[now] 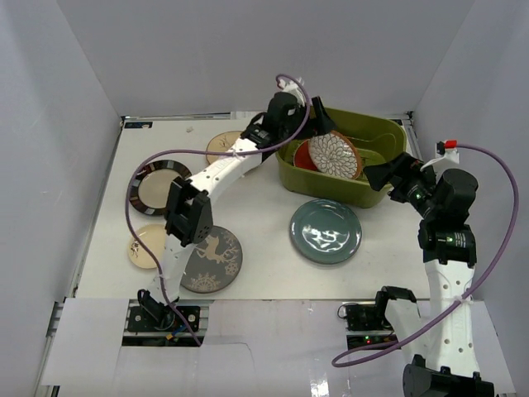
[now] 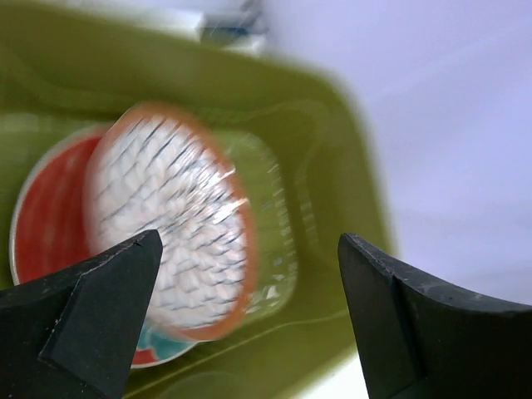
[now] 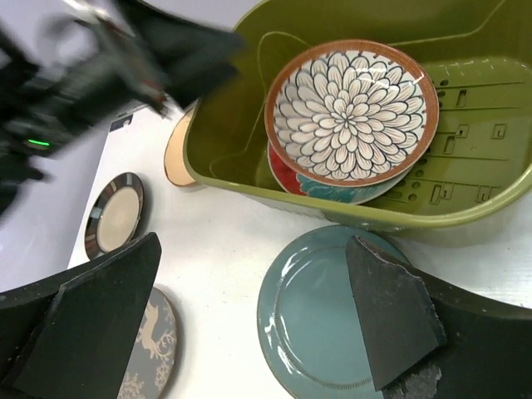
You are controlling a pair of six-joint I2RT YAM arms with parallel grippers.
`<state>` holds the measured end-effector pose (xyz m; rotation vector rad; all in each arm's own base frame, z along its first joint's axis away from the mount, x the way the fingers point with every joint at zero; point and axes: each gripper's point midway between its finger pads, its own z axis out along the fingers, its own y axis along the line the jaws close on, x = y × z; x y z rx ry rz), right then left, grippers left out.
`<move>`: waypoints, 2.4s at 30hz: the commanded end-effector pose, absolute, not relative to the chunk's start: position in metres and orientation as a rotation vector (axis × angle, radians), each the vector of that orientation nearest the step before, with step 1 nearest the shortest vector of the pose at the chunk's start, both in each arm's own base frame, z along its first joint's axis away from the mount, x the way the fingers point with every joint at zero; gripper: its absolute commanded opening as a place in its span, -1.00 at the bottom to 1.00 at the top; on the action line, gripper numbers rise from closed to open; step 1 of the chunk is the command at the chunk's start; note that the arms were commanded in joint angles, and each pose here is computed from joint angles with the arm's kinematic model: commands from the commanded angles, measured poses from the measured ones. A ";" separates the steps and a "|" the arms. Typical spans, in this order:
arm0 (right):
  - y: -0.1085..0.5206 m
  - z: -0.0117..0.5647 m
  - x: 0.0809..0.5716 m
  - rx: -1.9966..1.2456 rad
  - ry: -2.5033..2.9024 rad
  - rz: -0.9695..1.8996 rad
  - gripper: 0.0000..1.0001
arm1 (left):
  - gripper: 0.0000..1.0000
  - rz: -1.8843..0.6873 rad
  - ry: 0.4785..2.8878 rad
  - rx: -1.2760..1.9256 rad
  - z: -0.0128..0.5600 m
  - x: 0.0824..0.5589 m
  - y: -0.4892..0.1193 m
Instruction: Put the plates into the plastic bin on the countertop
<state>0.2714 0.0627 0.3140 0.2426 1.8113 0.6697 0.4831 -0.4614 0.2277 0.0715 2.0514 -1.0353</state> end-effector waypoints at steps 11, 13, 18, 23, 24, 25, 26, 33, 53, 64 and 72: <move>0.058 0.240 0.235 0.293 1.952 0.605 0.83 | 0.96 -0.811 1.582 0.175 0.455 0.411 -0.334; 0.052 0.220 0.226 0.357 1.989 0.570 0.73 | 0.91 -0.748 1.648 0.092 0.426 0.396 -0.304; 0.041 0.157 0.213 0.532 2.075 0.515 0.66 | 0.78 -0.629 1.777 -0.202 0.346 0.375 -0.223; 0.052 0.105 0.205 0.635 2.152 0.601 0.90 | 0.79 -0.648 1.986 -0.425 0.236 0.365 -0.177; 0.053 0.096 0.205 0.646 2.159 0.612 0.93 | 0.81 -0.645 1.995 -0.469 0.228 0.368 -0.163; 0.053 0.092 0.205 0.657 2.154 0.614 0.94 | 0.88 -0.644 2.000 -0.497 0.220 0.368 -0.156; 0.053 0.086 0.204 0.670 2.160 0.620 0.94 | 0.91 -0.654 2.015 -0.537 0.205 0.367 -0.151; 0.068 0.039 0.193 0.767 2.226 0.728 0.83 | 0.96 -0.747 2.095 -0.683 0.147 0.385 -0.132; 0.095 -0.025 0.172 0.914 2.219 0.968 -0.06 | 0.88 -0.726 2.167 -0.842 0.079 0.482 -0.131; 0.096 0.010 0.181 0.807 2.176 0.979 -0.84 | 0.59 -0.632 2.248 -0.909 0.033 0.501 -0.127; 0.118 0.110 0.188 0.554 2.082 1.146 -0.85 | -0.51 -0.648 2.243 -0.941 0.025 0.510 -0.130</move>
